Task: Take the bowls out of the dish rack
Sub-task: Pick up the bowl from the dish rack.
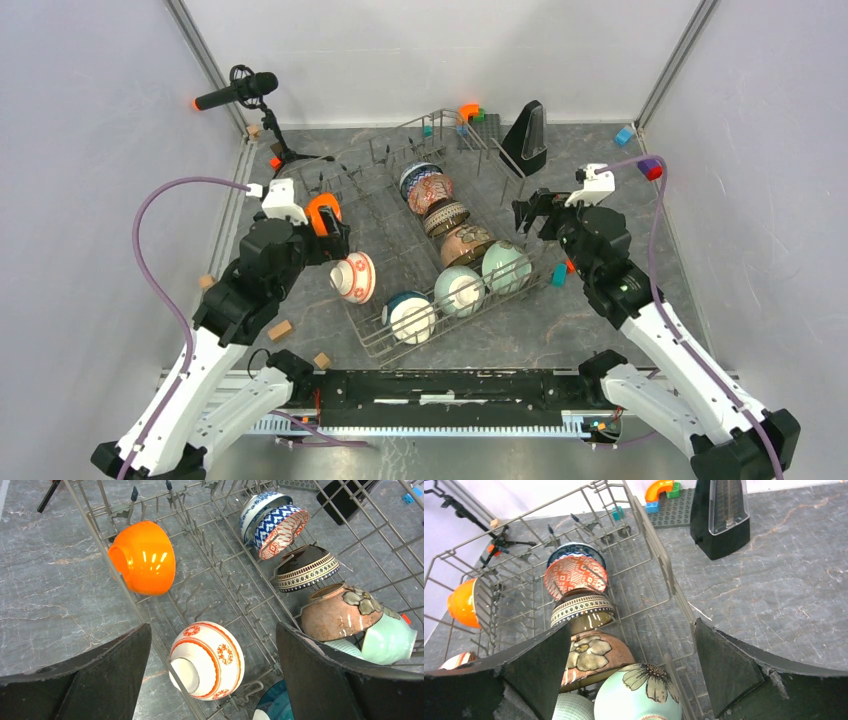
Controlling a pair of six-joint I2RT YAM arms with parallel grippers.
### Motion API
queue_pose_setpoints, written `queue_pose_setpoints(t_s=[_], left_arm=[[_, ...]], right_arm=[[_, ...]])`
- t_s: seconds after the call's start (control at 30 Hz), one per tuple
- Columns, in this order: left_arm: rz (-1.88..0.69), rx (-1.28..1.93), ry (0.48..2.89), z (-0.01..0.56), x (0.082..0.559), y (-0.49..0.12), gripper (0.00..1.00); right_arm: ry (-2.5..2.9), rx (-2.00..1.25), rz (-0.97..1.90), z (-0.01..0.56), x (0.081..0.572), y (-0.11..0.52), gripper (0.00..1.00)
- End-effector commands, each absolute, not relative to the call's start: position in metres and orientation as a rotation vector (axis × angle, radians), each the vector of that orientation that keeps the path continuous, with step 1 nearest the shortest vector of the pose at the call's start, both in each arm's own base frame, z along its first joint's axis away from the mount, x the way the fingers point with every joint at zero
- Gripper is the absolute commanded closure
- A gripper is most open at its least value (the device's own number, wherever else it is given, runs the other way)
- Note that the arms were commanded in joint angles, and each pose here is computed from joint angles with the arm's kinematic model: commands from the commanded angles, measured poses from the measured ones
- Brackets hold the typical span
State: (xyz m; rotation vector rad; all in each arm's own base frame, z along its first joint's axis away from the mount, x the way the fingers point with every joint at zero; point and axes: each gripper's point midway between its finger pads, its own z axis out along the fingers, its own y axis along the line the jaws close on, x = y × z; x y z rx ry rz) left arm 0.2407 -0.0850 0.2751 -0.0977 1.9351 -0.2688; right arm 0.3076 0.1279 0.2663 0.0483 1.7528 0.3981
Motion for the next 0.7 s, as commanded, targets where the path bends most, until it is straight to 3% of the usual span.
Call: queue_pose_setpoints(t_s=[0.0, 0.33, 0.57, 0.67], left_arm=[[-0.312, -0.156, 1.883, 0.287, 0.238, -0.084, 0.00], [-0.282, -0.184, 1.867, 0.287, 0.239, -0.076, 0.00], [-0.251, -0.208, 1.859, 0.286, 0.237, -0.069, 0.00], [-0.253, -0.211, 1.851, 0.288, 0.236, -0.068, 0.00]], right_arm=[[1.651, -0.042, 0.478, 0.291, 0.296, 0.138, 0.02], [1.815, -0.089, 0.229, 0.279, 0.333, 0.128, 0.06], [1.857, -0.095, 0.093, 0.286, 0.386, 0.137, 0.15], [1.894, -0.126, 0.034, 0.277, 0.407, 0.142, 0.24]])
